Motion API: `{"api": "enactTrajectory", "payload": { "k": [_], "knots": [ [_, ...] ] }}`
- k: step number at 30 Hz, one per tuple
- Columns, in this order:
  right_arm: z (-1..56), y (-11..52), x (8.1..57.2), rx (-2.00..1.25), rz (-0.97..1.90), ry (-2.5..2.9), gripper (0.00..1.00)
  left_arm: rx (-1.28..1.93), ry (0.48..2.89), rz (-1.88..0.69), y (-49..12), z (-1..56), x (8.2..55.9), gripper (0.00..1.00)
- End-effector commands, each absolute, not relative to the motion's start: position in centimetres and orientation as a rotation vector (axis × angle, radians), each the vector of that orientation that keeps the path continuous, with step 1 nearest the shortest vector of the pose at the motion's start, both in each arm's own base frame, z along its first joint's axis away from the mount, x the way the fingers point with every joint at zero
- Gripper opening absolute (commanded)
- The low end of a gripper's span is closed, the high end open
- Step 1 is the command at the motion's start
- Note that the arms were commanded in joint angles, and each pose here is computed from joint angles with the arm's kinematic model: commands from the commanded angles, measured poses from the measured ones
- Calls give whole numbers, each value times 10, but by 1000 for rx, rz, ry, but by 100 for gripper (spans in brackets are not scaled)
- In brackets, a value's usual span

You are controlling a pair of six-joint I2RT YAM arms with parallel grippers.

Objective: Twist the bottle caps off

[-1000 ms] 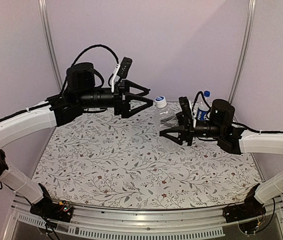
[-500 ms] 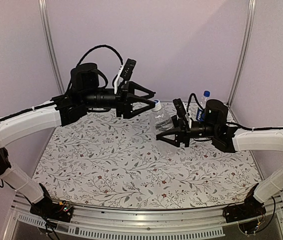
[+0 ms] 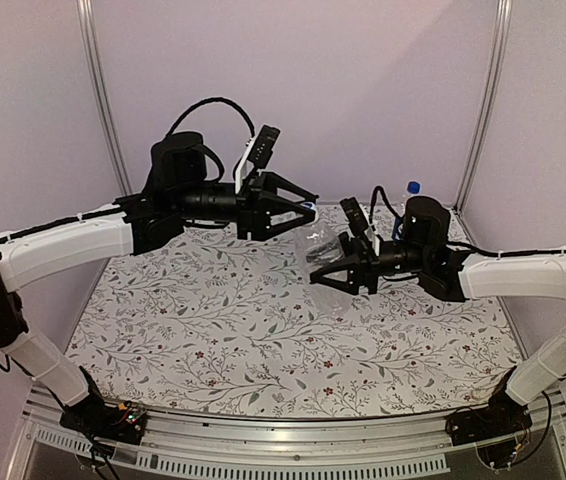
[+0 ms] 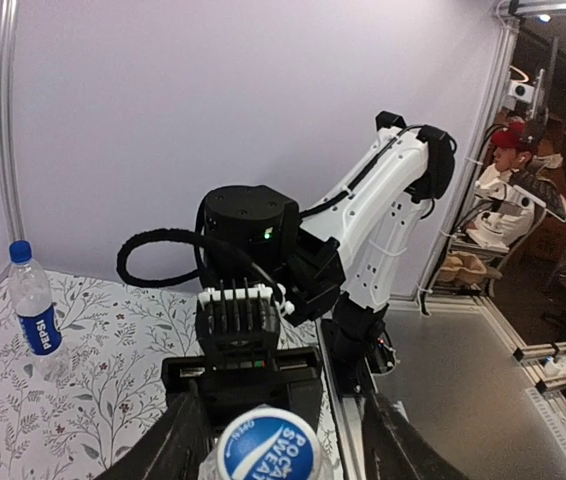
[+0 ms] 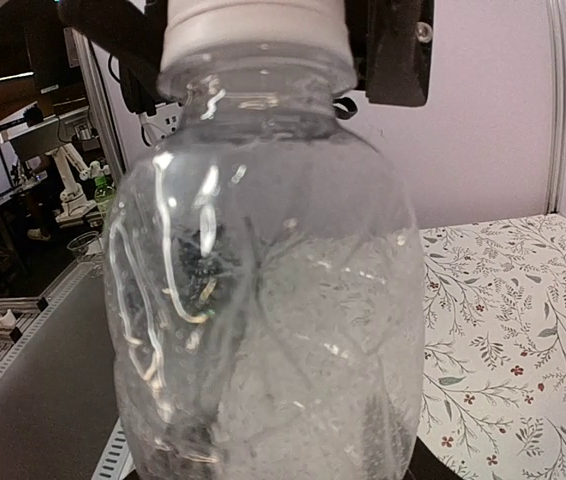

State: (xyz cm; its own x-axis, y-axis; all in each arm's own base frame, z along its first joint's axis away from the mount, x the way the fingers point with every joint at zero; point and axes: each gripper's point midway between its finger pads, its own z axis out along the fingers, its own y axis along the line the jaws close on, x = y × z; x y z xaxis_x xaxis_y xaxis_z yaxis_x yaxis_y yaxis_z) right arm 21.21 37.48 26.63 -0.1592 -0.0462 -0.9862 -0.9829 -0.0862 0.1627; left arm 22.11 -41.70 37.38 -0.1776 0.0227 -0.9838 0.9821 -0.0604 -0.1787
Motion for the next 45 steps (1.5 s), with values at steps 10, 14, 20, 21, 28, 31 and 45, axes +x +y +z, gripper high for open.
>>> {"api": "enactTrajectory", "payload": {
  "k": [10, 14, 20, 21, 28, 31, 45],
  "knots": [
    [274, 383, 195, -1313, 1475, 1244, 41, 1239, 1253, -1482, -419, 373, 203, 44],
    [275, 383, 194, -1315, 1477, 1240, 41, 1238, 1261, -1484, -419, 371, 203, 41],
    [274, 383, 195, -1309, 1474, 1247, 41, 1244, 1270, -1491, -421, 366, 203, 36],
    [274, 383, 195, -1309, 1473, 1248, 41, 1245, 1272, -1492, -421, 366, 203, 36],
    [272, 384, 197, -1301, 1467, 1258, 40, 1248, 1278, -1498, -421, 364, 203, 27],
    [272, 384, 201, -1285, 1451, 1272, 40, 1246, 1283, -1498, -422, 363, 204, 16],
    [290, 370, 275, -954, 1026, 1458, 38, 783, 1729, -1104, -434, 364, 262, 0]
  ]
}}
